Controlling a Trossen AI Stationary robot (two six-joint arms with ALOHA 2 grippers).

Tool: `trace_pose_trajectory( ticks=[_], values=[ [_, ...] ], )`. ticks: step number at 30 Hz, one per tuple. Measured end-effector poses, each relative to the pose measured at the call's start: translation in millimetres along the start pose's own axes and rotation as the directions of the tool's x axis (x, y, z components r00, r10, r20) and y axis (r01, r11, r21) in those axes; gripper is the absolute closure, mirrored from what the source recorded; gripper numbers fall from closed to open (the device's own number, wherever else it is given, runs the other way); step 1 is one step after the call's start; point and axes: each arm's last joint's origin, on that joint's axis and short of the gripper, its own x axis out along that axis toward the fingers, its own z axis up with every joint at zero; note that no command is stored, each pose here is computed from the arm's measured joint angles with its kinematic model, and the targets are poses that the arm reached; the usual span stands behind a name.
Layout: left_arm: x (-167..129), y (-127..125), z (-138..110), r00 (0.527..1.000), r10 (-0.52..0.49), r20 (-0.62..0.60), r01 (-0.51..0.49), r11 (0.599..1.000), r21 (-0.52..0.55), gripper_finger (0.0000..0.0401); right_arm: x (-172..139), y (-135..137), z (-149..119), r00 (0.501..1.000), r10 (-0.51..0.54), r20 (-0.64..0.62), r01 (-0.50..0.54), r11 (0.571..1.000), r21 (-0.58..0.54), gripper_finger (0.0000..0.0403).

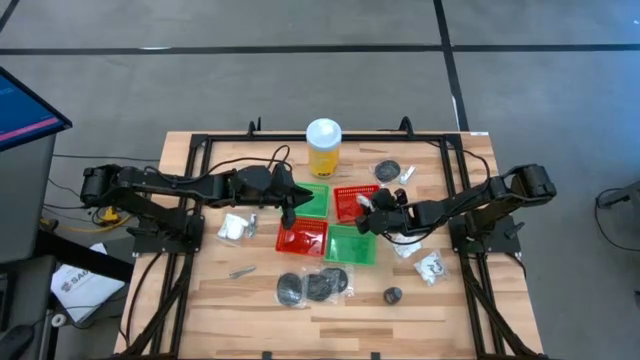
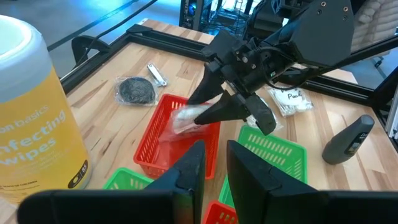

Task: Pick & Place Travel size toiletries
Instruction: Put the cotton pack into the right red bin

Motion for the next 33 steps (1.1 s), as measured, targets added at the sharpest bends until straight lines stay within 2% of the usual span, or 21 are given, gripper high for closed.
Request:
trace_pose_trajectory(
  ticks=[4, 8, 19, 25, 29, 33],
  values=[
    [0.0, 0.0, 0.0, 1.0, 0.0, 0.0, 0.0, 1.0, 0.0, 0.0343, -2.1, -0.7, 2.1, 1.0, 0.001, 0.007, -0.001, 1.0, 0.004, 0.0194],
    [0.0, -0.1, 0.0, 1.0, 0.0, 0.0, 0.0, 1.0, 0.0, 0.0343, -5.7, -3.3, 7.0, 1.0, -0.006, 0.023, 0.006, 1.0, 0.012, 0.0191],
    [0.0, 0.0, 0.1, 1.0, 0.0, 0.001, 0.0, 1.0, 0.0, 0.0343, -21.4, -23.2, 20.3, 0.998, -0.057, -0.001, 0.057, 0.998, -0.006, 0.0244],
    [0.0, -0.1, 0.0, 1.0, -0.001, 0.0, 0.001, 1.0, 0.0, 0.0343, -21.3, -31.1, 18.8, 0.994, -0.107, -0.033, 0.104, 0.992, -0.066, 0.0274],
    [0.0, 0.0, 0.1, 1.0, 0.0, 0.001, 0.0, 1.0, 0.0, 0.0343, -28.6, -30.7, 27.4, 0.997, -0.08, -0.011, 0.078, 0.99, -0.12, 0.0281],
    [0.0, 0.0, 0.0, 1.0, 0.0, 0.0, 0.0, 1.0, 0.0, 0.0343, -42.5, -32.9, 38.0, 1.0, -0.024, 0.0, 0.024, 0.994, -0.111, 0.0278]
  ],
)
